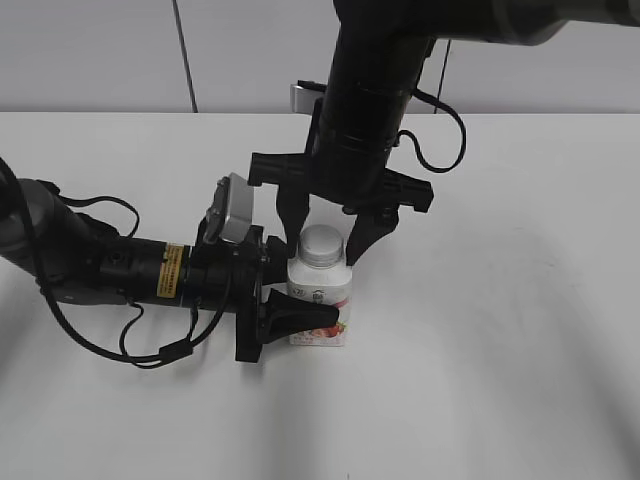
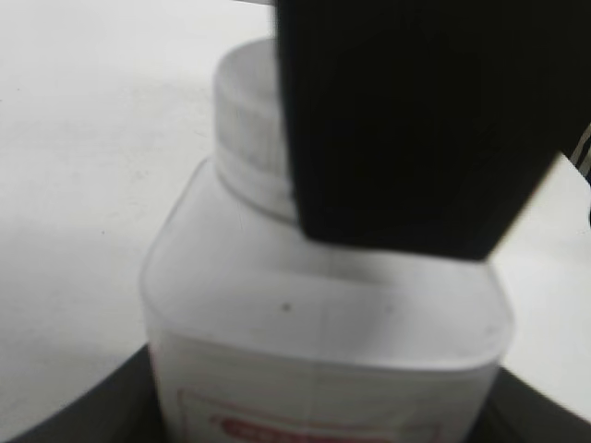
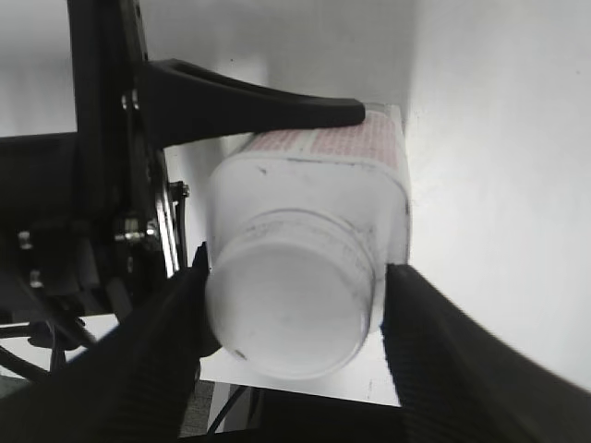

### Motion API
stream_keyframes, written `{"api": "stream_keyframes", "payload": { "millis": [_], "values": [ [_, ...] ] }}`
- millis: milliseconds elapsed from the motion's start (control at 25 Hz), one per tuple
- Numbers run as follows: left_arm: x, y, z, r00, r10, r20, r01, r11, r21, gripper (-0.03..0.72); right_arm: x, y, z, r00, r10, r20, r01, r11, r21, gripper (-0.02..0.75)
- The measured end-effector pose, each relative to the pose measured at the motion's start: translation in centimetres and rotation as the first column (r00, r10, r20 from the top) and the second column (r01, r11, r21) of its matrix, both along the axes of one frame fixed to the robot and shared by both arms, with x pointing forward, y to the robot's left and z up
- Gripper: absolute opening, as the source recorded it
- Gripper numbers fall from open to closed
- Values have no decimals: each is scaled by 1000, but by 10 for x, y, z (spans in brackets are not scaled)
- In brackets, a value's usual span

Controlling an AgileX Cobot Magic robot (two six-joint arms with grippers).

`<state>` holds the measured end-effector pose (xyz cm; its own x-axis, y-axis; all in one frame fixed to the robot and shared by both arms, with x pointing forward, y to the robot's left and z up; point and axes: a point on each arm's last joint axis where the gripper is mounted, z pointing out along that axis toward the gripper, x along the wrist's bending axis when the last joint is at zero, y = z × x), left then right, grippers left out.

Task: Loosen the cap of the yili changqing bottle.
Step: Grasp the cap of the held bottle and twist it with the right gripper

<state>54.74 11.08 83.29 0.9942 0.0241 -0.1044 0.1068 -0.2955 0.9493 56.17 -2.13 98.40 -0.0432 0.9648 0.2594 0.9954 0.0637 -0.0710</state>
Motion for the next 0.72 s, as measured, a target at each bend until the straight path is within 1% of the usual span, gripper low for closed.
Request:
{"api": "stream_keyframes", "payload": {
  "millis": [200, 360, 520, 640, 720],
  "values": [
    [0, 0, 0, 1000, 0, 0, 0, 1000, 1, 413, 0, 0, 0, 1000, 2, -2, -2, 1000, -5, 409],
    [0, 0, 0, 1000, 0, 0, 0, 1000, 1, 413, 0, -1, 0, 1000, 12, -2, -12, 1000, -5, 407],
    [0, 0, 0, 1000, 0, 1, 0, 1000, 1, 412, 0, -1, 0, 999, 53, 9, -53, 999, -2, 406],
    [0, 0, 0, 1000, 0, 1, 0, 1000, 2, 412, 0, -1, 0, 988, 148, 36, -148, 989, 4, 404],
    [0, 0, 0, 1000, 0, 3, 0, 1000, 1, 412, 0, 0, 0, 965, 252, 68, -253, 967, 8, 403]
  ]
}}
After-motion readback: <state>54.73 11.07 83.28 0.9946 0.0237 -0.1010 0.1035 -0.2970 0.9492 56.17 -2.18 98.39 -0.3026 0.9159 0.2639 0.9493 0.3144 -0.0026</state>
